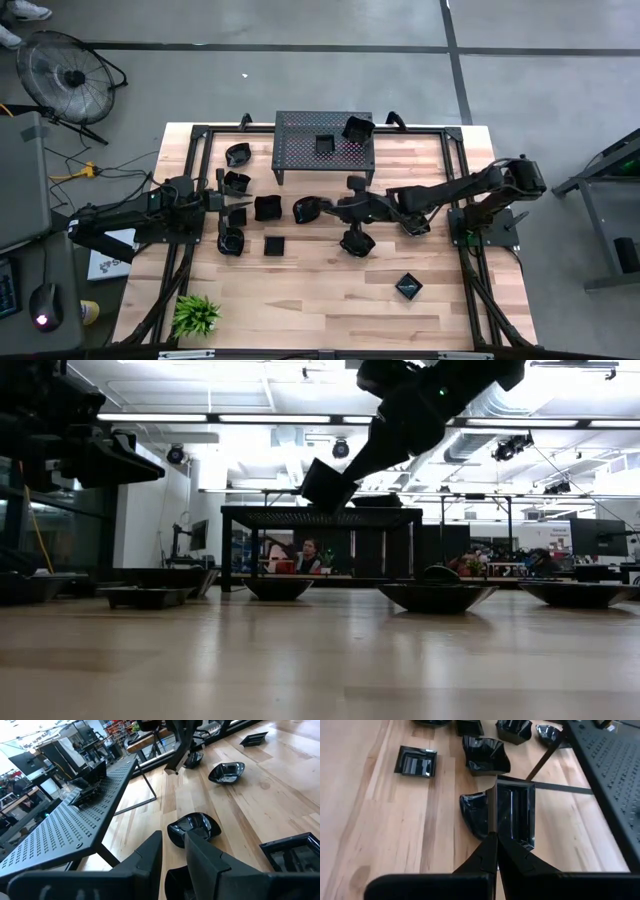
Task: Pick & Place Mini shaped plates
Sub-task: Stack the black square plate on top of the black square plate on the shelf
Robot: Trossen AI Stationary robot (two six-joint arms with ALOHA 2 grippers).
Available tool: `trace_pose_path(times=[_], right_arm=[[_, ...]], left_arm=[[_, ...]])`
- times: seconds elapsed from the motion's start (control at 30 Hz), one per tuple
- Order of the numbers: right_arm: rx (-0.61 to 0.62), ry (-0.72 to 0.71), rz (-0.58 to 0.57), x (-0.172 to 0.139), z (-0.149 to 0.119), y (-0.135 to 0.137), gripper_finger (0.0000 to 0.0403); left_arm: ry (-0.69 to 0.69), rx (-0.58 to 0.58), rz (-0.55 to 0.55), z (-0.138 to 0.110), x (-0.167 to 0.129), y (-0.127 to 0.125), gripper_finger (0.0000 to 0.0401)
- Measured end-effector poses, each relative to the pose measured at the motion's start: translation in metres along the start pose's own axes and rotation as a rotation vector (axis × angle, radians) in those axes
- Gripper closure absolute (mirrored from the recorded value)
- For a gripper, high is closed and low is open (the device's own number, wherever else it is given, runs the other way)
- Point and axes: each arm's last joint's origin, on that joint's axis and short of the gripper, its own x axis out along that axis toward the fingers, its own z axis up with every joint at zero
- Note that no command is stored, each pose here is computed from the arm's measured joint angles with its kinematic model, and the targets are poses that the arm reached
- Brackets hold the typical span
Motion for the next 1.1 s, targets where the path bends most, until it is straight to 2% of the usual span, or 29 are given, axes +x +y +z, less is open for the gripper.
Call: trace_pose_path(times=[0.2, 0.53, 1.1], right_arm=[[-0.034, 0.007, -0.063, 0.0000, -0.0002, -0.0019, 0.0402], [-0.181, 0.039, -0.219, -0.0007, -0.0006, -0.0065, 0.0401], [-0.299, 0.057, -0.317, -0.0044, 0.0008, 0.0001, 0.0401]], left_arm=[[0.000, 0.000, 0.000, 0.0001, 0.0000, 0.0000, 0.0321], [0.000, 0.000, 0.000, 0.0000, 0.0000, 0.0000, 0.0321], [0.000, 0.000, 0.000, 0.0000, 0.0000, 0.0000, 0.0321]])
